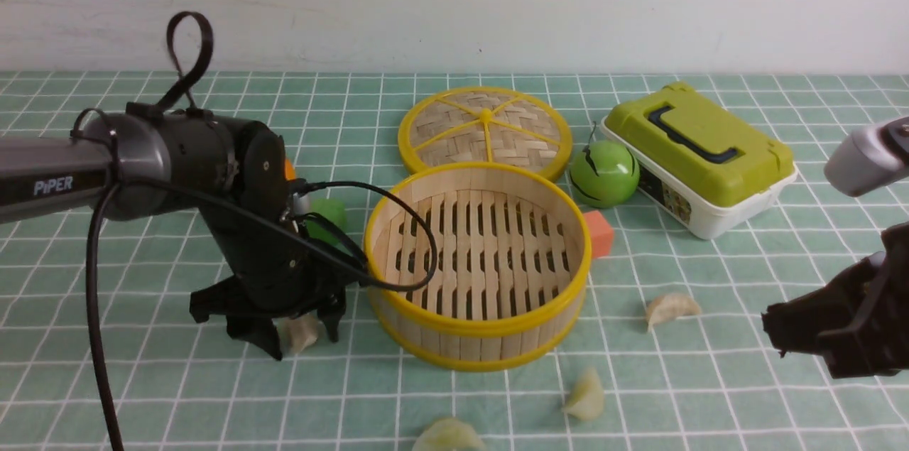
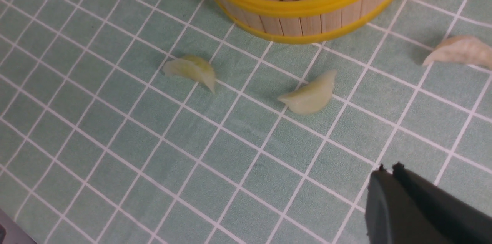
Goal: Put the dumplings into the steamer on the table with the blue tablecloth.
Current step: 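Reach for and grasp a dumpling on the table with the left gripper, then place the dumpling into the bamboo steamer basket with the left gripper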
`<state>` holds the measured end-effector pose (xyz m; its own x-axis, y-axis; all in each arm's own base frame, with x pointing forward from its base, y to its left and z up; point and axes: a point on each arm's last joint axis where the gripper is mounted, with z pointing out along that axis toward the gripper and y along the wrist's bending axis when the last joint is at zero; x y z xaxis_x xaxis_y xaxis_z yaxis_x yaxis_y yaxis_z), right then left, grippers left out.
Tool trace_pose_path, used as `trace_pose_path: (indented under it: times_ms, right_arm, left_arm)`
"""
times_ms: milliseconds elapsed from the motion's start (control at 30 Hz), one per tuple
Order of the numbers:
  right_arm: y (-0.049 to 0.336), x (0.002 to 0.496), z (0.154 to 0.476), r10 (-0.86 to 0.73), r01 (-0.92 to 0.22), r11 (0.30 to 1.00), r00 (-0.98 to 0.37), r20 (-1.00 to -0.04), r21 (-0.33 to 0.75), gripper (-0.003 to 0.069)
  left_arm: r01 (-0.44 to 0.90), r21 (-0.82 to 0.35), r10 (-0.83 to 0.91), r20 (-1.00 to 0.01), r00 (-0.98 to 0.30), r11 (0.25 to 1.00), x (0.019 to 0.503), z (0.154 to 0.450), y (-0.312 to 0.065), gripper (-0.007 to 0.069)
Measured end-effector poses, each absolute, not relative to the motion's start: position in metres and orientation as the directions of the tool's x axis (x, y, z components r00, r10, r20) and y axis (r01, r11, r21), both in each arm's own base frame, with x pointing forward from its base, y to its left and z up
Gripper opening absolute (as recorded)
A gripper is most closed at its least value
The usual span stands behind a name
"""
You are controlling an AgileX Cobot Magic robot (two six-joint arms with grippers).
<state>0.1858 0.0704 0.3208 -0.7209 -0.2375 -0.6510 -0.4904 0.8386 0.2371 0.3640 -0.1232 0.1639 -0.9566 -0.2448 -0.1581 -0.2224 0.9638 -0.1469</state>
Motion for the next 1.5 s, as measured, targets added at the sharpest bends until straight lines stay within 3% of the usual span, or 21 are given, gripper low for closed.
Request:
trace_pose_path:
  times_ms: [100, 267, 333, 467, 567, 667, 767, 900, 1133, 1233, 1400, 1500]
  right_arm:
    - [0.070, 0.186, 0.321, -0.245, -0.491, 0.842, -0.717, -0.653, 0.222, 0.0003]
    - [0.069, 0.187, 0.321, -0.246, -0.490, 0.844, -0.713, -0.656, 0.216, 0.0006]
    - [0.069, 0.187, 0.321, -0.247, -0.490, 0.845, -0.712, -0.657, 0.213, 0.0009]
    - [0.069, 0.188, 0.321, -0.244, -0.488, 0.847, -0.708, -0.663, 0.211, 0.0010]
    - [0.069, 0.188, 0.321, -0.243, -0.488, 0.847, -0.707, -0.664, 0.210, 0.0013]
    - [0.069, 0.188, 0.321, -0.240, -0.487, 0.847, -0.708, -0.664, 0.213, 0.0018]
    - [0.069, 0.188, 0.321, -0.239, -0.487, 0.846, -0.709, -0.664, 0.216, 0.0020]
    - [0.069, 0.187, 0.321, -0.241, -0.489, 0.844, -0.712, -0.659, 0.220, 0.0022]
    - [0.070, 0.185, 0.320, -0.254, -0.496, 0.837, -0.726, -0.640, 0.230, 0.0029]
    - [0.070, 0.184, 0.320, -0.255, -0.496, 0.837, -0.727, -0.638, 0.231, 0.0030]
    - [0.070, 0.184, 0.320, -0.255, -0.496, 0.837, -0.727, -0.637, 0.231, 0.0032]
    - [0.070, 0.184, 0.320, -0.255, -0.496, 0.837, -0.727, -0.637, 0.231, 0.0035]
  left_arm:
    - [-0.222, -0.144, -0.245, -0.161, -0.956, 0.964, 0.364, 0.164, -0.123, 0.0259]
    - [-0.197, -0.157, -0.225, -0.186, -0.957, 0.968, 0.368, 0.177, -0.124, 0.0242]
    - [-0.151, -0.169, -0.187, -0.222, -0.957, 0.974, 0.369, 0.200, -0.127, 0.0242]
    - [-0.011, -0.217, -0.093, -0.371, -0.924, 0.976, 0.369, 0.274, -0.146, 0.0242]
    - [0.072, -0.233, -0.038, -0.437, -0.899, 0.970, 0.367, 0.303, -0.165, 0.0242]
    - [0.200, -0.260, 0.038, -0.520, -0.853, 0.945, 0.367, 0.326, -0.209, 0.0242]
    - [0.249, -0.273, 0.067, -0.540, -0.839, 0.929, 0.373, 0.319, -0.236, 0.0242]
    - [0.285, -0.272, 0.102, -0.535, -0.839, 0.919, 0.394, 0.282, -0.273, 0.0241]
    - [0.271, -0.219, 0.142, -0.469, -0.872, 0.937, 0.420, 0.209, -0.288, 0.0240]
    - [0.272, -0.212, 0.146, -0.469, -0.871, 0.939, 0.423, 0.200, -0.289, 0.0253]
    - [0.274, -0.213, 0.145, -0.477, -0.867, 0.938, 0.423, 0.206, -0.289, 0.0432]
    - [0.282, -0.205, 0.159, -0.469, -0.869, 0.937, 0.418, 0.233, -0.286, 0.0572]
